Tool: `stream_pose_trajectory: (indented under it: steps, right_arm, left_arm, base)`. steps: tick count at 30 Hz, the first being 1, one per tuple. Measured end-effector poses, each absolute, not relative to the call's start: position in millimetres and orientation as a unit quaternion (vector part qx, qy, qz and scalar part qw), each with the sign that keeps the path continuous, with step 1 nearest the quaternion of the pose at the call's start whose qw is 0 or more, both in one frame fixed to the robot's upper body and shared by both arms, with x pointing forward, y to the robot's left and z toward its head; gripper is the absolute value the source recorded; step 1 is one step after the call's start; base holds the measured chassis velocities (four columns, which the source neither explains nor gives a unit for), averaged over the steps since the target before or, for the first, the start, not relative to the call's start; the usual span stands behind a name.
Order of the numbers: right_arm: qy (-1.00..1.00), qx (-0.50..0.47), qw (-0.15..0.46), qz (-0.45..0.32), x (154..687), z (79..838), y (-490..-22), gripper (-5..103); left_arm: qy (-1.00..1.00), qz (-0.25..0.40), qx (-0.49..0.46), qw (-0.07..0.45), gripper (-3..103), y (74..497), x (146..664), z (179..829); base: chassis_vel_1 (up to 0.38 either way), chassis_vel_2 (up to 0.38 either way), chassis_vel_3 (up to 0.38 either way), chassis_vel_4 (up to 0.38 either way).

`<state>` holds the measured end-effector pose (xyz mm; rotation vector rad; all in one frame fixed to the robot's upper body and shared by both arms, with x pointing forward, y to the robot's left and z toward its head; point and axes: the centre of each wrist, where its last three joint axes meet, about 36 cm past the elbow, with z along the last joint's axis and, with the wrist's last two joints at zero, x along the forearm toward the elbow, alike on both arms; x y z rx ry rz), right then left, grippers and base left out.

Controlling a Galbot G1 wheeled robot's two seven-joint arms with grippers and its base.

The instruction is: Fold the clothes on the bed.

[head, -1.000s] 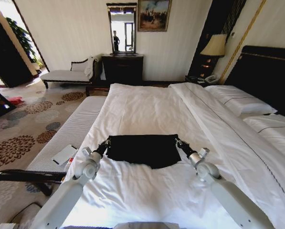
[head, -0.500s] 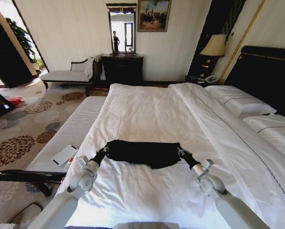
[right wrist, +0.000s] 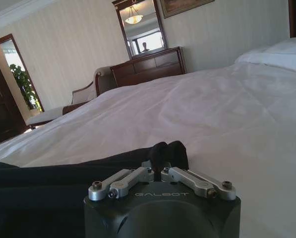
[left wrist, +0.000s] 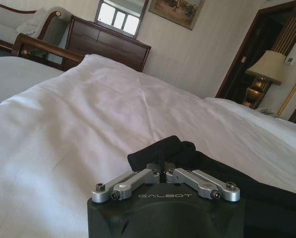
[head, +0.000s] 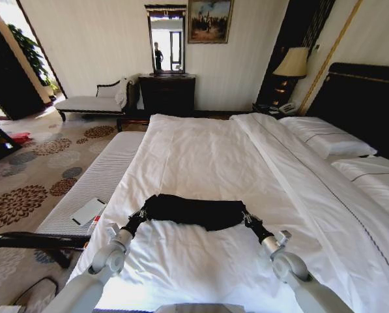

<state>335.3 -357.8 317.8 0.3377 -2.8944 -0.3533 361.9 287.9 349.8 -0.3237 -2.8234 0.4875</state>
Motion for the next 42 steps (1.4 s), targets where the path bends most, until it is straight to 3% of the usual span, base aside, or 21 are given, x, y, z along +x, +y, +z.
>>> stream_pose_trajectory:
  steps: [3, 5, 7, 10, 11, 13, 16, 17, 19, 24, 25, 28, 30, 42]
  right_arm:
    - [-0.981, 0.115, 0.106, -0.117, 333, 315, -357, -1]
    - [-0.981, 0.115, 0.109, -0.112, 327, 311, -355, 10]
    - [-0.981, 0.114, 0.109, -0.111, 326, 310, -355, 10]
    - [-0.982, 0.111, 0.107, -0.106, 317, 310, -356, 26]
    - [-0.982, 0.111, 0.107, -0.106, 317, 310, -356, 26]
    - [-0.983, 0.105, 0.104, -0.107, 312, 313, -358, 37]
    - [-0.984, 0.095, 0.094, -0.114, 307, 322, -362, 47]
    - [-0.984, 0.095, 0.094, -0.114, 307, 322, -362, 47]
    - [-0.986, 0.090, 0.081, -0.118, 307, 333, -365, 58]
    - [-0.990, 0.094, 0.049, -0.091, 334, 363, -372, 81]
    - [-0.990, 0.094, 0.049, -0.091, 334, 363, -372, 81]
    - [-0.989, 0.118, 0.052, -0.072, 359, 368, -368, 91]
    - [-0.987, 0.135, 0.061, -0.065, 375, 366, -360, 99]
    - [-0.979, 0.178, 0.088, -0.040, 429, 349, -329, 100]
  left_arm:
    - [-0.971, 0.166, -0.111, 0.131, -1, 287, 361, 350]
    - [-0.973, 0.154, -0.112, 0.132, 10, 285, 356, 351]
    - [-0.973, 0.149, -0.114, 0.132, 15, 285, 354, 351]
    - [-0.976, 0.131, -0.124, 0.125, 31, 283, 346, 353]
    - [-0.976, 0.131, -0.124, 0.125, 31, 283, 346, 353]
    - [-0.977, 0.124, -0.128, 0.116, 36, 283, 341, 357]
    - [-0.979, 0.120, -0.129, 0.102, 53, 285, 338, 367]
    - [-0.979, 0.120, -0.129, 0.102, 53, 285, 338, 367]
    - [-0.981, 0.120, -0.126, 0.090, 58, 288, 338, 376]
    - [-0.984, 0.122, -0.108, 0.068, 80, 297, 343, 395]
    - [-0.984, 0.122, -0.108, 0.068, 80, 297, 343, 395]
    - [-0.987, 0.102, -0.106, 0.065, 96, 304, 344, 401]
    - [-0.988, 0.094, -0.103, 0.065, 98, 305, 346, 405]
    - [-0.988, 0.086, -0.107, 0.068, 100, 288, 349, 404]
  base:
    - [0.000, 0.000, 0.000, 0.000]
    - [0.000, 0.000, 0.000, 0.000]
    - [0.000, 0.000, 0.000, 0.000]
    - [0.000, 0.000, 0.000, 0.000]
    - [0.000, 0.000, 0.000, 0.000]
    - [0.000, 0.000, 0.000, 0.000]
    - [0.000, 0.000, 0.000, 0.000]
    - [0.000, 0.000, 0.000, 0.000]
    - [0.000, 0.000, 0.000, 0.000]
    - [0.000, 0.000, 0.000, 0.000]
    - [0.000, 0.000, 0.000, 0.000]
    - [0.000, 0.000, 0.000, 0.000]
    - [0.000, 0.000, 0.000, 0.000]
    - [0.000, 0.000, 0.000, 0.000]
